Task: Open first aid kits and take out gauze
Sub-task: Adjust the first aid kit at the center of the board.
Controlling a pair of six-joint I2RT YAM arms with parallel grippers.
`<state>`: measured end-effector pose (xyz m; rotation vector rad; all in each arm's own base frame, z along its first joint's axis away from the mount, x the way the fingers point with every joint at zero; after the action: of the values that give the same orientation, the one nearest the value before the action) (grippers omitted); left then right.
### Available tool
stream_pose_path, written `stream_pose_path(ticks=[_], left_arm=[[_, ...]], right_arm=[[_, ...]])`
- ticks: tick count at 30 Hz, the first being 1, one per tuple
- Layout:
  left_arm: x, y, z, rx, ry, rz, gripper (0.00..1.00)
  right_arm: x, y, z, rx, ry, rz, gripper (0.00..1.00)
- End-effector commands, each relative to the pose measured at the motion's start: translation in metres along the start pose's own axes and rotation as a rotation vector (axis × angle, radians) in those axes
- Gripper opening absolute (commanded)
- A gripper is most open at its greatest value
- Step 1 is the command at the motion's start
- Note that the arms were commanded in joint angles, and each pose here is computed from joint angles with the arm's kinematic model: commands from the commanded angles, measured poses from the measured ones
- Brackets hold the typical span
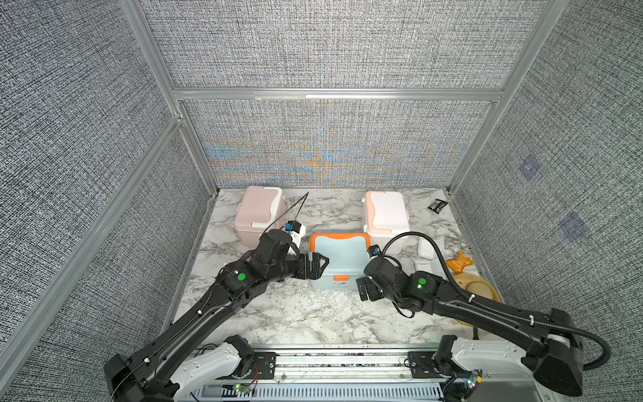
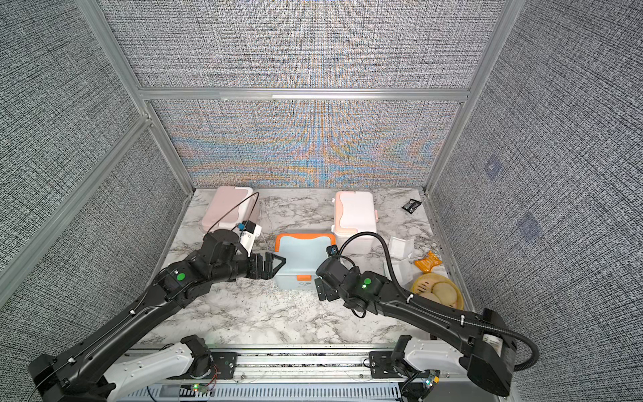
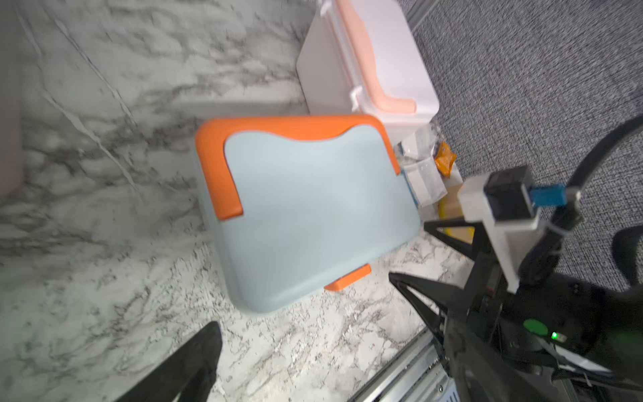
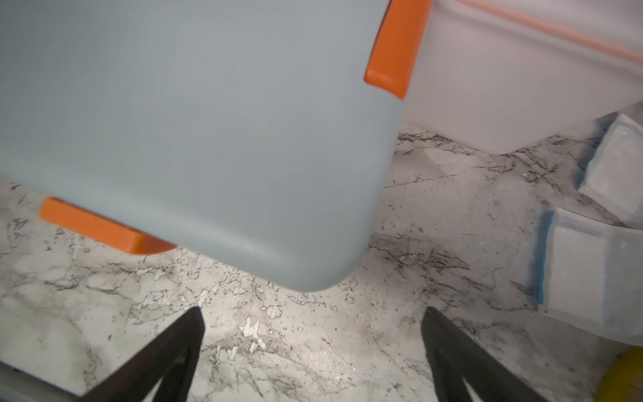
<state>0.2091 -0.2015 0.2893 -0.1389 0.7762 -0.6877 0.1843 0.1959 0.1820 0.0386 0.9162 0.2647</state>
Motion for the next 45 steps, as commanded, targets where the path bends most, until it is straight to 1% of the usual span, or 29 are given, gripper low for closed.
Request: stream_pose_path(ticks=[1, 3, 6, 7, 8, 10, 11, 13, 14, 16, 18, 21, 26, 31, 37, 42, 45], left_arm=[[0.012, 0.007, 0.029, 0.1, 0.007, 0.075, 0.99], [0.031, 0.004, 0.051, 0.127, 0.029, 0.053, 0.99], [0.068, 0.002, 0.081, 0.164, 0.07, 0.013, 1.0], [0.083, 0.001, 0.089, 0.177, 0.081, -0.012, 0.99], [0.098, 0.002, 0.096, 0.18, 0.098, -0.033, 0.99], [0.122, 0.007, 0.105, 0.174, 0.135, -0.031, 0.99], [0.133, 0.01, 0.108, 0.162, 0.162, -0.024, 1.0], [0.151, 0.019, 0.109, 0.139, 0.223, -0.019, 1.0], [0.159, 0.023, 0.107, 0.138, 0.254, -0.04, 0.99], [0.173, 0.025, 0.099, 0.125, 0.292, -0.078, 0.99], [0.18, 0.024, 0.088, 0.111, 0.305, -0.124, 0.99], [0.176, 0.025, 0.071, 0.088, 0.295, -0.146, 0.99], [0.16, 0.029, 0.03, 0.025, 0.31, -0.166, 0.99], [0.138, 0.03, -0.003, -0.022, 0.307, -0.174, 0.99], [0.103, 0.02, -0.03, -0.059, 0.259, -0.189, 0.99], [0.087, 0.02, -0.051, -0.096, 0.239, -0.182, 0.99], [0.075, 0.022, -0.055, -0.097, 0.217, -0.153, 0.99]], right_arm=[[-0.005, 0.006, -0.004, 0.081, 0.001, 0.132, 0.99], [-0.008, 0.005, -0.008, 0.141, 0.013, 0.2, 0.98], [-0.008, -0.007, -0.016, 0.227, 0.04, 0.216, 0.9], [-0.007, -0.011, -0.02, 0.248, 0.045, 0.211, 0.86], [-0.005, -0.016, -0.023, 0.27, 0.05, 0.207, 0.8], [-0.002, -0.02, -0.028, 0.3, 0.065, 0.219, 0.69], [-0.001, -0.021, -0.03, 0.315, 0.066, 0.233, 0.65], [0.002, -0.019, -0.032, 0.341, 0.072, 0.272, 0.62], [0.005, -0.017, -0.032, 0.354, 0.079, 0.295, 0.6], [0.01, -0.013, -0.03, 0.373, 0.089, 0.331, 0.59], [0.015, -0.008, -0.027, 0.386, 0.101, 0.363, 0.59], [0.028, -0.003, -0.022, 0.403, 0.13, 0.376, 0.59], [0.045, -0.012, -0.012, 0.42, 0.151, 0.28, 0.56], [0.055, -0.021, -0.004, 0.43, 0.157, 0.231, 0.56], [0.063, -0.012, 0.012, 0.409, 0.182, 0.264, 0.56], [0.072, 0.0, 0.025, 0.39, 0.202, 0.293, 0.56], [0.074, 0.001, 0.027, 0.387, 0.202, 0.294, 0.57]])
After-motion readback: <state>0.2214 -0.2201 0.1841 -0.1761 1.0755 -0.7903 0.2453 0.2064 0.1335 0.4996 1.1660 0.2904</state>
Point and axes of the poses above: each gripper's point midway between its finger pads, its own x axis out along the fingers, its own y axis along the line the jaws close on, z = x × y, the point moved 5 cm from there along -x, back along the fingers, and after that the axes turned 9 degrees about x, right-handed, at the moved point
